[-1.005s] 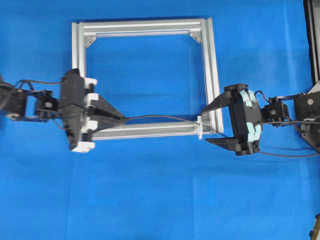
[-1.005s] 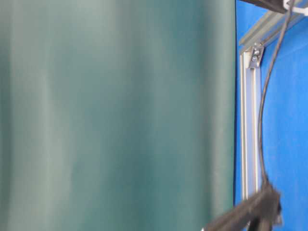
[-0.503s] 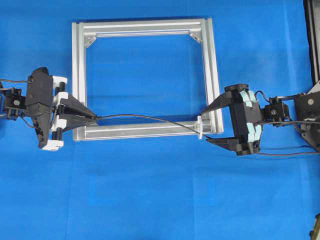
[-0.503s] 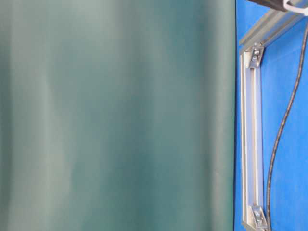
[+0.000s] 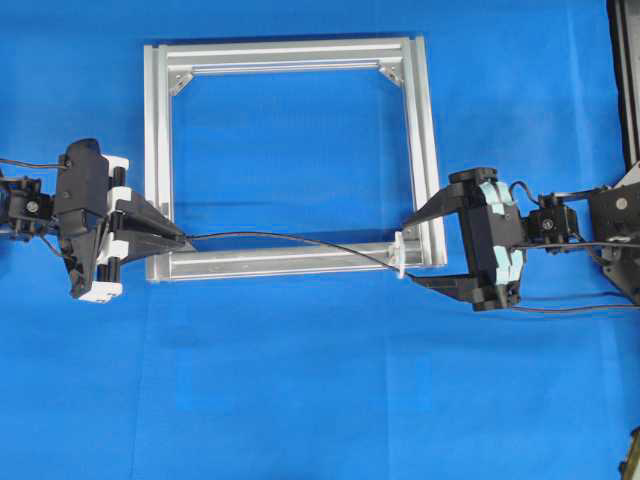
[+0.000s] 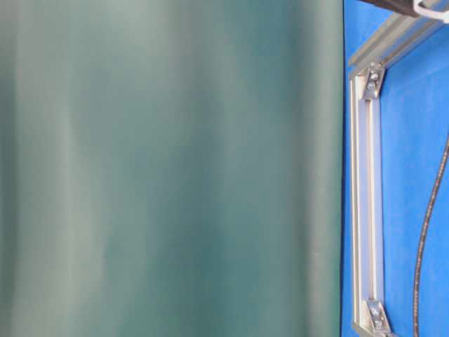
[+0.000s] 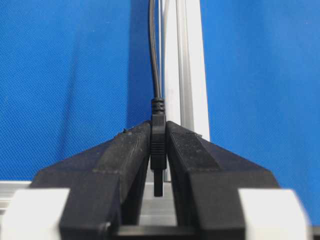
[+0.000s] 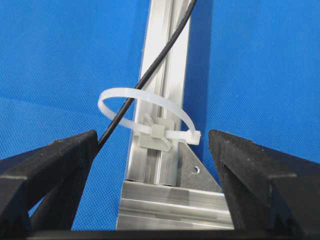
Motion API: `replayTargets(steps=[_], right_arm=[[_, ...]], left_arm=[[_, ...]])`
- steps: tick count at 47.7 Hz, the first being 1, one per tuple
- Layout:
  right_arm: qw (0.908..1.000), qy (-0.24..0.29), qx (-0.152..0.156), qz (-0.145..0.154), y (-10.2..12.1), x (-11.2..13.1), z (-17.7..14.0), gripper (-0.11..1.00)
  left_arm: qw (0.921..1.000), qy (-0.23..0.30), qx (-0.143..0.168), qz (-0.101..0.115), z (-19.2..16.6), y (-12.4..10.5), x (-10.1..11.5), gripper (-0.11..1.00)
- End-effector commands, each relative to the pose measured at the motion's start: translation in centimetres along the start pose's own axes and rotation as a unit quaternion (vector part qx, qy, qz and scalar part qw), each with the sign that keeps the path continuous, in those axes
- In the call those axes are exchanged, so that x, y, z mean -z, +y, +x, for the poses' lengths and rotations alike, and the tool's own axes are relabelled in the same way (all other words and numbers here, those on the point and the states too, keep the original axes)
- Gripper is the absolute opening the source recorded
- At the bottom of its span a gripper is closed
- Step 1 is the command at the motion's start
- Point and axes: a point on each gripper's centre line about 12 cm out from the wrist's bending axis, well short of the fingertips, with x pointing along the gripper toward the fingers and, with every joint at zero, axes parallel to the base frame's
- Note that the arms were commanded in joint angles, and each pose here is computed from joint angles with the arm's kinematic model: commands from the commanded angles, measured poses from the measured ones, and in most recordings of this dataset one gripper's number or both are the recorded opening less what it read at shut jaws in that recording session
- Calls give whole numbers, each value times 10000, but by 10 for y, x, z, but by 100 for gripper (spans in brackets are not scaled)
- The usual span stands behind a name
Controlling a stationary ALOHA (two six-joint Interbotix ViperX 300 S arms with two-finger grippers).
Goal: Insert the wire through the string loop located on the right side.
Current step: 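Open the left gripper and release the cable on the frame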
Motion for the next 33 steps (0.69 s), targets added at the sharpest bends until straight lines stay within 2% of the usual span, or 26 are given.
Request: replayTargets(steps=[1,13,15,33], right_arm=[[9999,-169,-7,4,0,-10,-2,91],[9999,-169,-7,4,0,-10,-2,91],[9999,-169,-4,11,0,-10,-2,91],[9998,-184,-7,4,0,-11,-2,91]], left_arm=[[10000,-81,33,3,1,-2,-5,14],[10000,3,26,3,1,-2,-4,76],[10000,3,27,3,1,-2,-4,81],[10000,-43,28,-3,2,-2,-7,80]])
